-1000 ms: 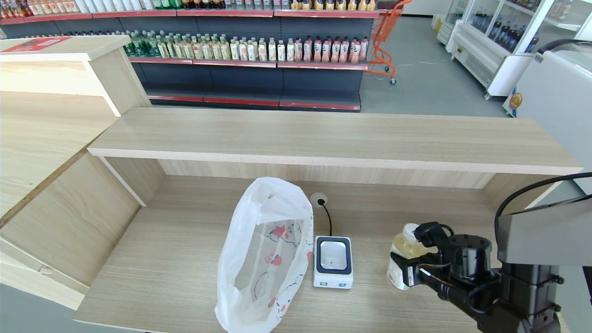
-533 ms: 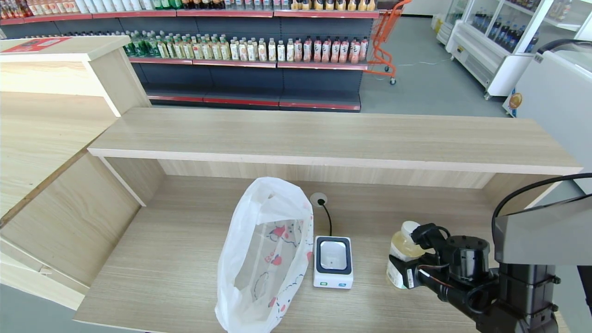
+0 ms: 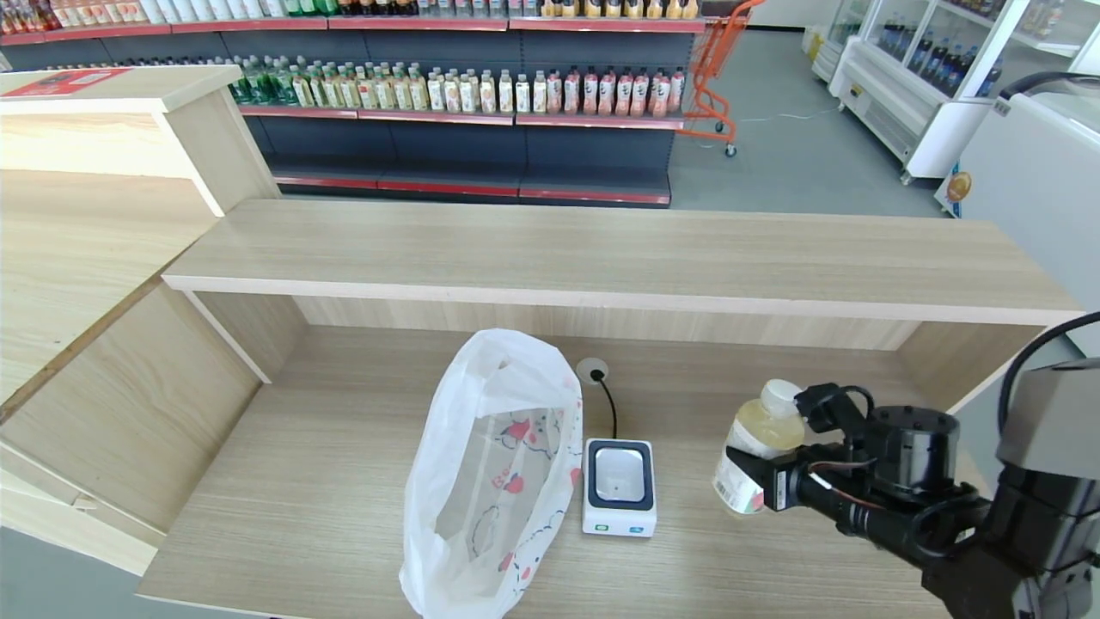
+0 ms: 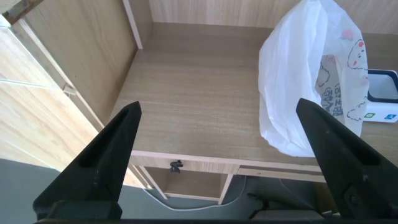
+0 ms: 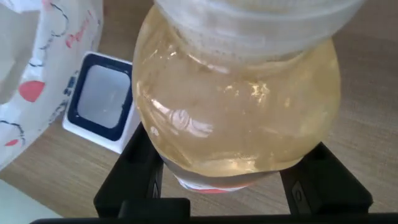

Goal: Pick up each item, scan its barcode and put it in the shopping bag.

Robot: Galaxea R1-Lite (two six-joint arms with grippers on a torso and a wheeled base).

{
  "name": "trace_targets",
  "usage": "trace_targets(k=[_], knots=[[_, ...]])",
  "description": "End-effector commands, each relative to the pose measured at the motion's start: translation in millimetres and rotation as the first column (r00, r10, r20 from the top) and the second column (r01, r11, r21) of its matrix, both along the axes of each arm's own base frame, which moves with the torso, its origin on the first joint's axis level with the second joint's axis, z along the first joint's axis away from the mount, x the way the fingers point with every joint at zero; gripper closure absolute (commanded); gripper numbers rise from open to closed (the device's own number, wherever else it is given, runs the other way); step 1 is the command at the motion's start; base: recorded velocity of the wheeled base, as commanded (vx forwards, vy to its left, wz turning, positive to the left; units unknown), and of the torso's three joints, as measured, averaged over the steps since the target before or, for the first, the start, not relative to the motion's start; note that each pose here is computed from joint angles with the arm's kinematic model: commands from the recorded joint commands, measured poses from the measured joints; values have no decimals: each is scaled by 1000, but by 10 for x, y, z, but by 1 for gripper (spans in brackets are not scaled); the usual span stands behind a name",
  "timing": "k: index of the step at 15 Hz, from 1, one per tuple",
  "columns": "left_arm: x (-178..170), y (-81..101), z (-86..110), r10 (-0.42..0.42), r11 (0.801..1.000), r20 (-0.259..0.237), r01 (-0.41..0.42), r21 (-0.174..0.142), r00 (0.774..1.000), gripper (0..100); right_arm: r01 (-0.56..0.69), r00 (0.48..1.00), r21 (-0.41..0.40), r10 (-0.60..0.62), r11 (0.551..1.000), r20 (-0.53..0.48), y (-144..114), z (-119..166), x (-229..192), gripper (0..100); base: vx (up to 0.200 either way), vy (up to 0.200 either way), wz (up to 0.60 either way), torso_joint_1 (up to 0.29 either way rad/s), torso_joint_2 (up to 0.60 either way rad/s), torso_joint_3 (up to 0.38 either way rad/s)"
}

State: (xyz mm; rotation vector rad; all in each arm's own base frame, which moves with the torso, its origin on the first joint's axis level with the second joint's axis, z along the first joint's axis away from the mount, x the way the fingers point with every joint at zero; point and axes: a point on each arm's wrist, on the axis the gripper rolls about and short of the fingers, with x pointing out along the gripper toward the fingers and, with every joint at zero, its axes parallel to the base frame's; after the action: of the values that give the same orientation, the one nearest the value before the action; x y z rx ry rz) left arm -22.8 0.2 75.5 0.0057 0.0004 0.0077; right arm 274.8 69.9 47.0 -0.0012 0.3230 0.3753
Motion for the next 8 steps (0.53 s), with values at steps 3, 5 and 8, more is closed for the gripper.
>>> trace_targets(k=[3,5,8], knots=[[0,0,0,0,1000,0,0,0,1000,0,-143,983,212,115,967,142,-310,1038,-623,100,0,0,0,0,0,0],[0,0,0,0,1000,0,0,0,1000,0,-203,976,278,170,939,137,-333,1188,-752,100,0,0,0,0,0,0],[0,0,0,0,1000,0,0,0,1000,0,-382,919,340,391,859,46,-290,1144,-864,100,0,0,0,0,0,0]])
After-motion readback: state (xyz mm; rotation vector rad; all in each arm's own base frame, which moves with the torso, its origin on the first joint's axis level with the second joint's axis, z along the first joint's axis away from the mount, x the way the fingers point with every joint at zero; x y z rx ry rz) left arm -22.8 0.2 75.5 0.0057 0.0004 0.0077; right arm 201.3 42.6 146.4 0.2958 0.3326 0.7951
